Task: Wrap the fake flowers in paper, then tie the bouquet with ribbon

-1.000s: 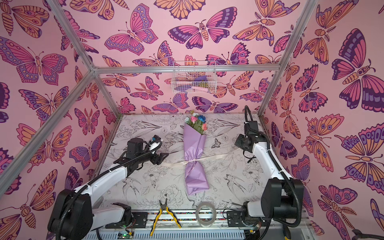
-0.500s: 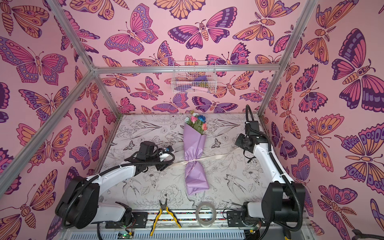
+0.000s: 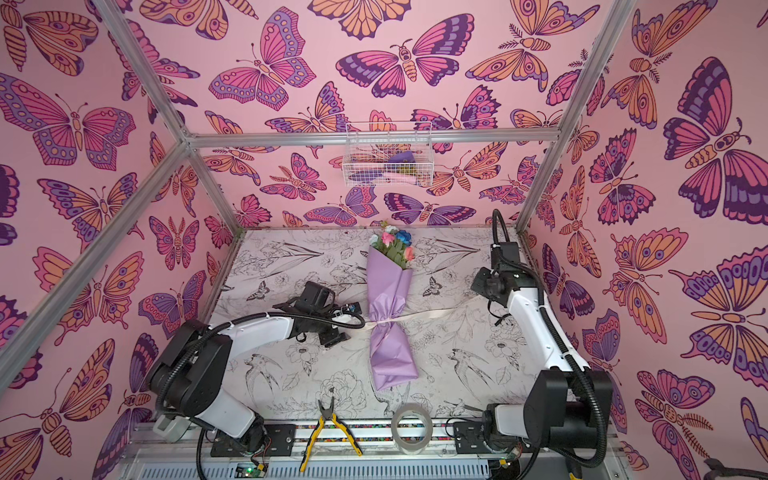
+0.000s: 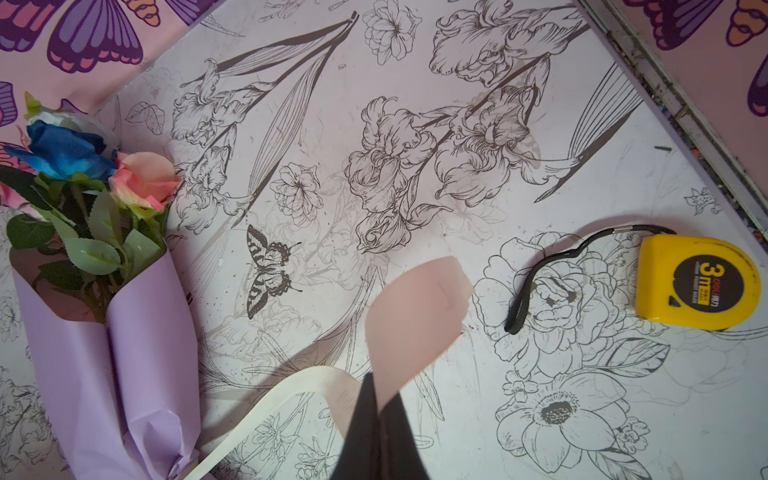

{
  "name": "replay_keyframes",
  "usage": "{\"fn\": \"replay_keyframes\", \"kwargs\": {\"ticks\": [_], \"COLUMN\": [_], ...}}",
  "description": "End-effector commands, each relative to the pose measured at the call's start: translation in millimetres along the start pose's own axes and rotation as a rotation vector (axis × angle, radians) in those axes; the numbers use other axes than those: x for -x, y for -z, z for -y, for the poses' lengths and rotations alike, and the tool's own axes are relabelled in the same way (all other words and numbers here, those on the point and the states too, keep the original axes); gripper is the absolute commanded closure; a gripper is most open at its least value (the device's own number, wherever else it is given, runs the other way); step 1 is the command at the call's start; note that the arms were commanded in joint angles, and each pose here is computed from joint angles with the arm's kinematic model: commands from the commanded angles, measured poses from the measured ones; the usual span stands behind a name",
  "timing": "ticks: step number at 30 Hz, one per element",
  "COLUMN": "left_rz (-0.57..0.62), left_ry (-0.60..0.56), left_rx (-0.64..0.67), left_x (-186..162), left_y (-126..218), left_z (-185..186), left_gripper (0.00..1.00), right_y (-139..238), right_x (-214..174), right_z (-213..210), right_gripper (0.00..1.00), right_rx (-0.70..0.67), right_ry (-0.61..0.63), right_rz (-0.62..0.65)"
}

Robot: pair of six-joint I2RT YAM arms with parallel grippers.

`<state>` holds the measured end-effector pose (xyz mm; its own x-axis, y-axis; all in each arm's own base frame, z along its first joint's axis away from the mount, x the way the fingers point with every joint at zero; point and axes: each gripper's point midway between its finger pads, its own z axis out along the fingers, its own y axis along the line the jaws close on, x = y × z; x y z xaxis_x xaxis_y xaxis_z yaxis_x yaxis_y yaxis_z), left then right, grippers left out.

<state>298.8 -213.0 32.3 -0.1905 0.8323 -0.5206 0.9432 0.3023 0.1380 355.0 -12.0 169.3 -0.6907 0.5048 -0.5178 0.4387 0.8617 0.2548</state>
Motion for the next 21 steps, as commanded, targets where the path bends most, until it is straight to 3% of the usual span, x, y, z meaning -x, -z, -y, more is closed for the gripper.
{"fn": "replay_keyframes", "kwargs": {"ticks": [1, 10, 13, 21], "left_rz": [-0.066, -0.173, -0.209, -0.339], "left_ry": [-0.023, -0.007, 0.000, 0.008], "left_rx": [-0.042, -0.079, -0.092, -0.010], "left_x": [-8.2, -24.2, -28.6, -53.2], "left_y": [-9.1, -23.2, -21.1, -21.3], "left_z": [5.4, 4.6, 5.7, -12.7], "left_gripper": [0.30, 0.38, 0.56, 0.59], "right_y": [3.0, 3.5, 4.2, 7.7], "right_x": [-5.1, -2.7, -1.3, 2.2], "right_z": [4.8, 6.2, 6.5, 7.0], "right_gripper": [1.00, 1.00, 1.00, 1.00], "right_rx": [-0.022, -0.033, -0.037, -0.043], "right_ry": [0.011, 0.015, 0.019, 0.027], "right_rz": [-0.007, 0.003, 0.008, 0.020]}}
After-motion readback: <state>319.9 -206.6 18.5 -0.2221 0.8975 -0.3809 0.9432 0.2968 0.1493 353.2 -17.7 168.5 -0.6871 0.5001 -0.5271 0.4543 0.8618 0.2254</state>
